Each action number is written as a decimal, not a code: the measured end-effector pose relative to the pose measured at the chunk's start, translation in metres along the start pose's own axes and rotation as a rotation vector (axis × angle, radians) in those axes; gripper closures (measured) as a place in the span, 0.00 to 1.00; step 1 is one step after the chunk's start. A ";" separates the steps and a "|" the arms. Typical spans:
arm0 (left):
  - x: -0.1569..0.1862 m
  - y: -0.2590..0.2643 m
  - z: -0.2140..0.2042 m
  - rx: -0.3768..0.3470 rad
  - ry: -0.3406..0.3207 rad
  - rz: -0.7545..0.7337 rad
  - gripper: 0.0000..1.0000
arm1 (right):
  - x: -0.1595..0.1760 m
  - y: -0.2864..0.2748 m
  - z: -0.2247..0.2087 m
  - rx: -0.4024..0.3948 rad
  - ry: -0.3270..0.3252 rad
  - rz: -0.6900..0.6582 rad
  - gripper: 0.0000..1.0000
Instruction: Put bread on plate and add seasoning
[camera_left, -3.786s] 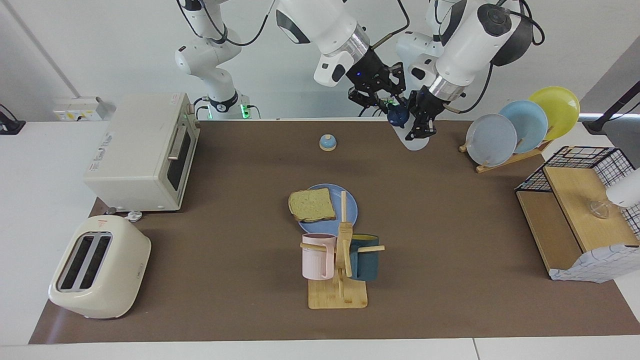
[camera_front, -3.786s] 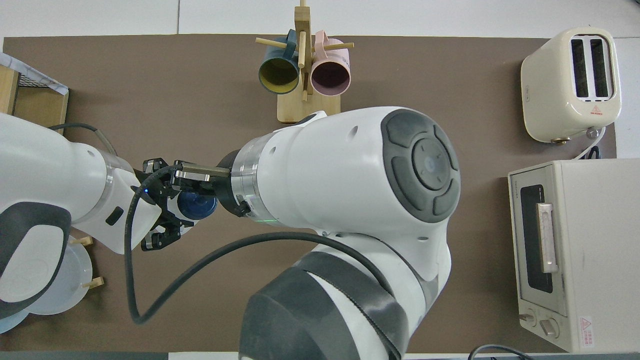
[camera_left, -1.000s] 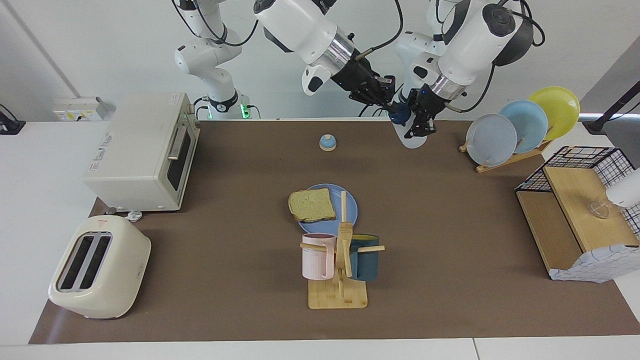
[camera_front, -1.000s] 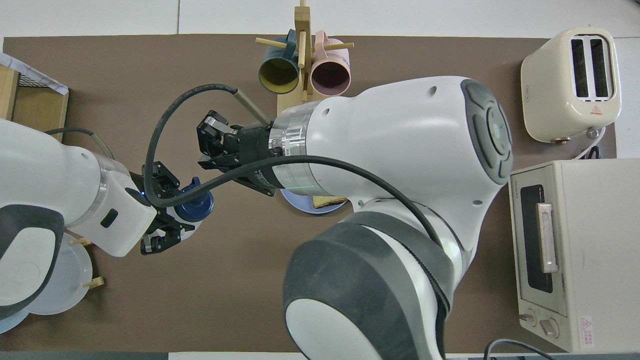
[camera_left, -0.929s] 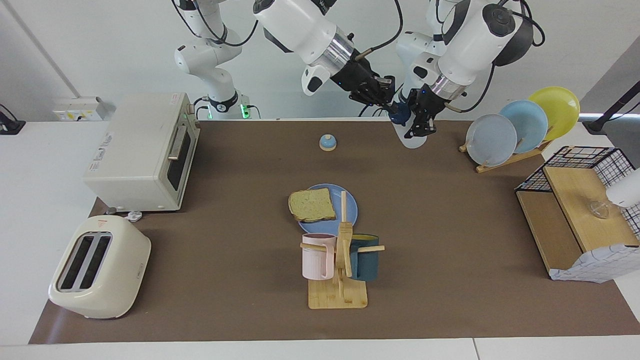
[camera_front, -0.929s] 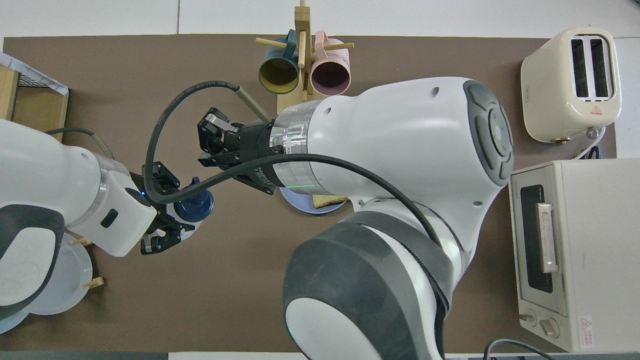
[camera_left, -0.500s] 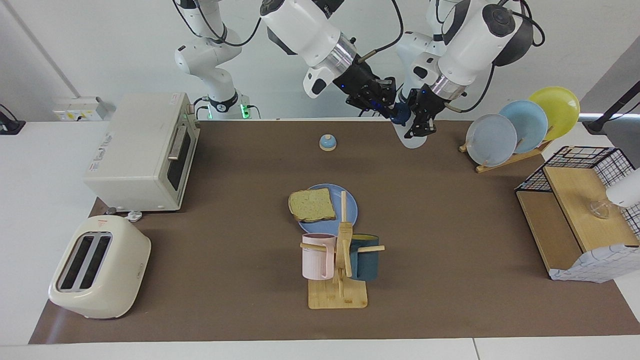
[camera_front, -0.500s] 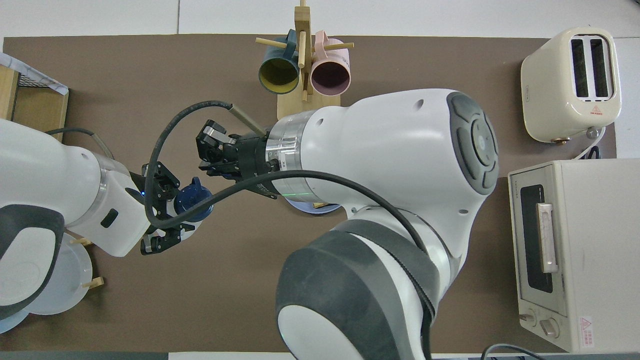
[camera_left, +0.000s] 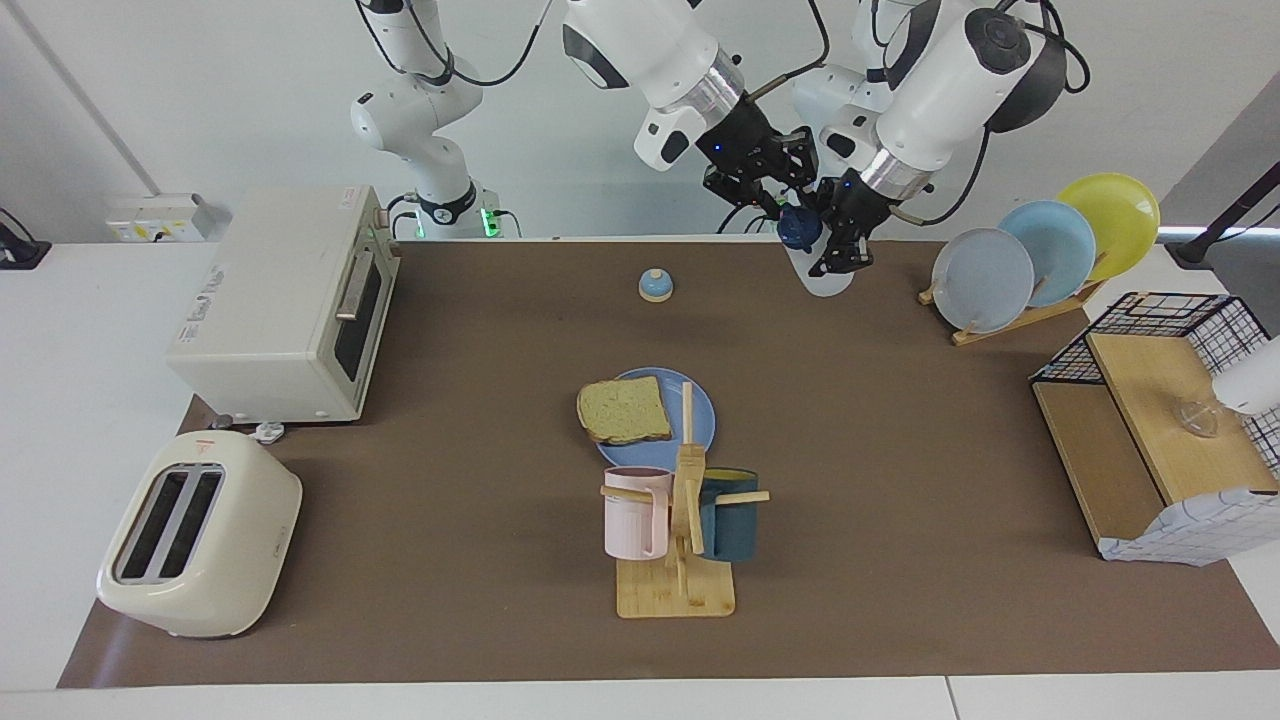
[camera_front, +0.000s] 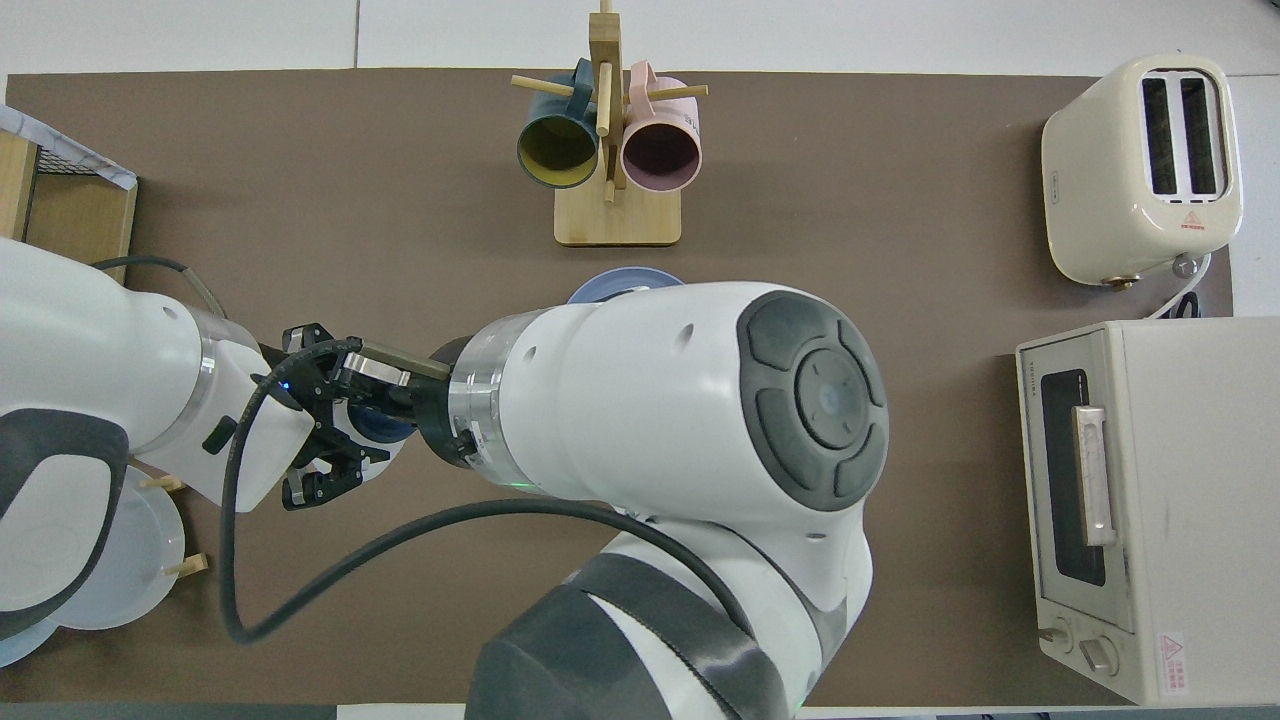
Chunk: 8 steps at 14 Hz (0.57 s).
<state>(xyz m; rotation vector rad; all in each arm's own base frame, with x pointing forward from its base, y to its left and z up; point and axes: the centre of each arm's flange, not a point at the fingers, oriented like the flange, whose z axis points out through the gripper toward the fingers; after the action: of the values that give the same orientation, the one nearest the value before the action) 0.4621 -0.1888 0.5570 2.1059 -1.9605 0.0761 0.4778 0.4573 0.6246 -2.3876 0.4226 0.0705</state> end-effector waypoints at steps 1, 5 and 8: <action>0.000 0.000 0.000 0.000 0.000 -0.001 0.59 | 0.001 0.001 -0.001 -0.005 0.005 -0.005 0.59; 0.000 0.000 0.000 0.000 0.000 -0.004 0.59 | 0.004 0.003 -0.007 -0.037 0.031 -0.038 0.59; 0.000 0.000 0.000 0.000 0.000 -0.005 0.59 | 0.003 0.001 -0.010 -0.034 0.034 -0.043 0.59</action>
<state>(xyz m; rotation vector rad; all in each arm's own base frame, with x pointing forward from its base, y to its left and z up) 0.4620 -0.1888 0.5570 2.1110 -1.9549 0.0751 0.4798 0.4492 0.6304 -2.4335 0.3888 0.0182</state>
